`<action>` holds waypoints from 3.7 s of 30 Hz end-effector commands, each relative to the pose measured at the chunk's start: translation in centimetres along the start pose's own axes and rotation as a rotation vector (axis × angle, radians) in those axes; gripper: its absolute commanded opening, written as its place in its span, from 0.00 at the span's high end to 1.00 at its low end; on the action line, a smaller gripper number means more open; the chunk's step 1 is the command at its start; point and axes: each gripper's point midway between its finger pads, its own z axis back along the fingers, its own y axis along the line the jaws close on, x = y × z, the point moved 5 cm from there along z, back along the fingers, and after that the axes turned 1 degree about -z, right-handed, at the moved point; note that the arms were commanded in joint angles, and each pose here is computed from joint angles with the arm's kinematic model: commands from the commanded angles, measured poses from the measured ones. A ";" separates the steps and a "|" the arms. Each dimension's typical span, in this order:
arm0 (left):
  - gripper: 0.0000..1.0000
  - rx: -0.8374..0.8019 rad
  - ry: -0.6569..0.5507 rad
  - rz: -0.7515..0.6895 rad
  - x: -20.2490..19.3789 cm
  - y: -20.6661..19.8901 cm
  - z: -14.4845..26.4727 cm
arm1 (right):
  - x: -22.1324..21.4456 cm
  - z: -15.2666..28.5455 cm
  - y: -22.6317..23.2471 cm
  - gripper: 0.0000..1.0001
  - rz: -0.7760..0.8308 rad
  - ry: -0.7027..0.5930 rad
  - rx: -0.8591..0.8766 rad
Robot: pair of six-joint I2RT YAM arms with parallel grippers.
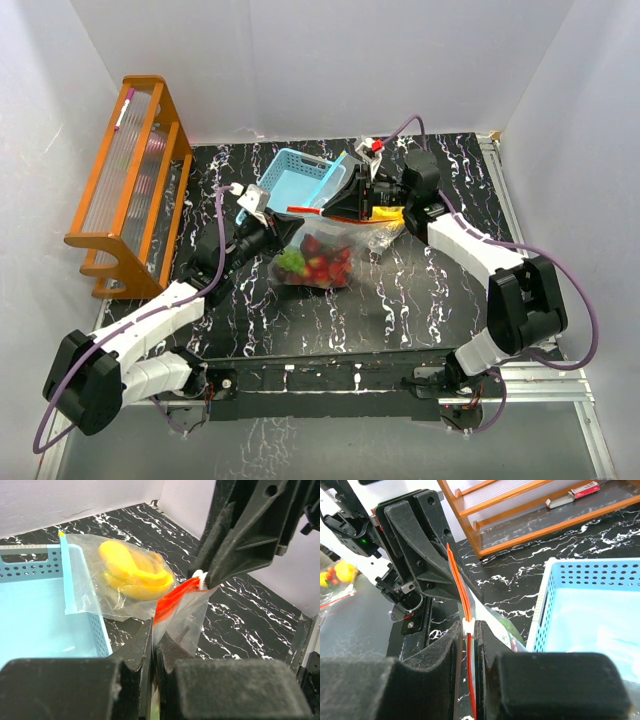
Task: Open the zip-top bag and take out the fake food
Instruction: Unzip the zipper food storage bag at the center of the board, then open the zipper of the food storage bag at the center of the board.
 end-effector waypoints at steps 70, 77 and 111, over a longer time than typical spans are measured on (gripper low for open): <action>1.00 -0.174 0.065 0.429 1.1 4.6 -2.6 | 1.8 5.4 -0.8 0.78 0.113 -0.046 -0.423; 1.00 -0.172 0.074 0.431 0.9 4.7 -2.7 | 2.4 3.0 -0.2 0.81 0.133 -0.049 -0.348; 1.00 -0.185 0.047 0.446 1.6 4.2 -2.4 | -0.7 1.5 -2.3 0.69 0.129 0.039 -0.487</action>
